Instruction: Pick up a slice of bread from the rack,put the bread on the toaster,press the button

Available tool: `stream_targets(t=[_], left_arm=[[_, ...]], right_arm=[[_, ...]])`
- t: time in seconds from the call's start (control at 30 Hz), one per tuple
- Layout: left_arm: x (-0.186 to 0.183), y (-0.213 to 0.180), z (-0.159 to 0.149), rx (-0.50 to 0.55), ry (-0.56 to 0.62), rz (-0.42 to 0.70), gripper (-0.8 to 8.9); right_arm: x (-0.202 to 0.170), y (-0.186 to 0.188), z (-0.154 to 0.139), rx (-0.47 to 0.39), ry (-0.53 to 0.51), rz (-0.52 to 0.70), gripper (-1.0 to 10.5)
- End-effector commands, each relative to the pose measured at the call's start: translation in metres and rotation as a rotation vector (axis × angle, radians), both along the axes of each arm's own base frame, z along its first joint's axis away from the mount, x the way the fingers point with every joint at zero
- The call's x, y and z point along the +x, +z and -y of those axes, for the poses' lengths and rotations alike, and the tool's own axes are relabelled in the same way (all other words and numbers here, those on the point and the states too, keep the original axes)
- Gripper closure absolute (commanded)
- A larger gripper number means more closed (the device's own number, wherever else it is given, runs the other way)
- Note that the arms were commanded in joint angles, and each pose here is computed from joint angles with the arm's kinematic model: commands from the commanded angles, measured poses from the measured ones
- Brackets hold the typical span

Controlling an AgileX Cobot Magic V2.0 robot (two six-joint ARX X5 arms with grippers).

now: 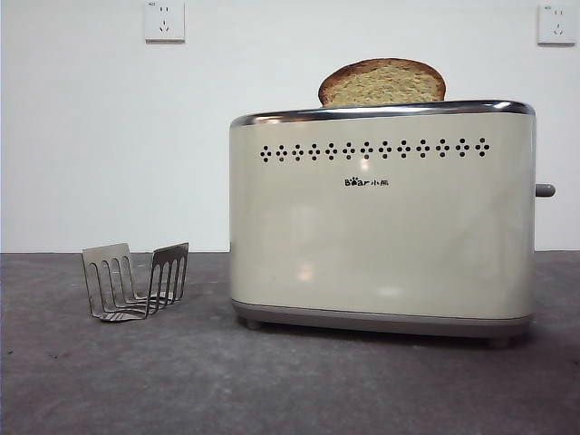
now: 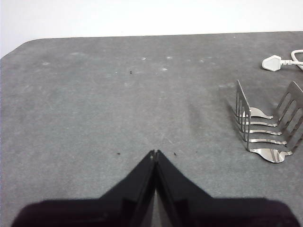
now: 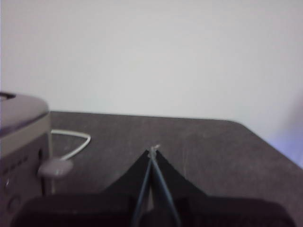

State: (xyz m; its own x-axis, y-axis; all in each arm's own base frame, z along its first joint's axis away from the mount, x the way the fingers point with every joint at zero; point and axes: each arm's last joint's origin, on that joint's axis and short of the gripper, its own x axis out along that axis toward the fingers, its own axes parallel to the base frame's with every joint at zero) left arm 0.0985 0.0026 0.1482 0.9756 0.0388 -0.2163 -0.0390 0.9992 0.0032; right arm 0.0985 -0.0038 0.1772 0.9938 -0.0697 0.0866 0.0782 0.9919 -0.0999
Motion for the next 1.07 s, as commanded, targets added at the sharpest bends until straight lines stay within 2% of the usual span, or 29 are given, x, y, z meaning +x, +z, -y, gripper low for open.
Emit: stream_targets(t=[0.03,0.33,1.07], left_arm=[[0.0,-0.003,0.0,-0.006,0.004,-0.004,8.17],[0.0,-0.003,0.0,-0.006,0.004,-0.004,8.17],[0.0,-0.003,0.0,-0.006,0.004,-0.004,8.17]], right_arm=[[-0.001,-0.009,0.0,-0.004,0.003,-0.08,9.5],[-0.003,-0.028,0.0,0.004,0.004,-0.271,9.5],[-0.003,-0.027,0.0,0.005,0.009,-0.267,9.5]])
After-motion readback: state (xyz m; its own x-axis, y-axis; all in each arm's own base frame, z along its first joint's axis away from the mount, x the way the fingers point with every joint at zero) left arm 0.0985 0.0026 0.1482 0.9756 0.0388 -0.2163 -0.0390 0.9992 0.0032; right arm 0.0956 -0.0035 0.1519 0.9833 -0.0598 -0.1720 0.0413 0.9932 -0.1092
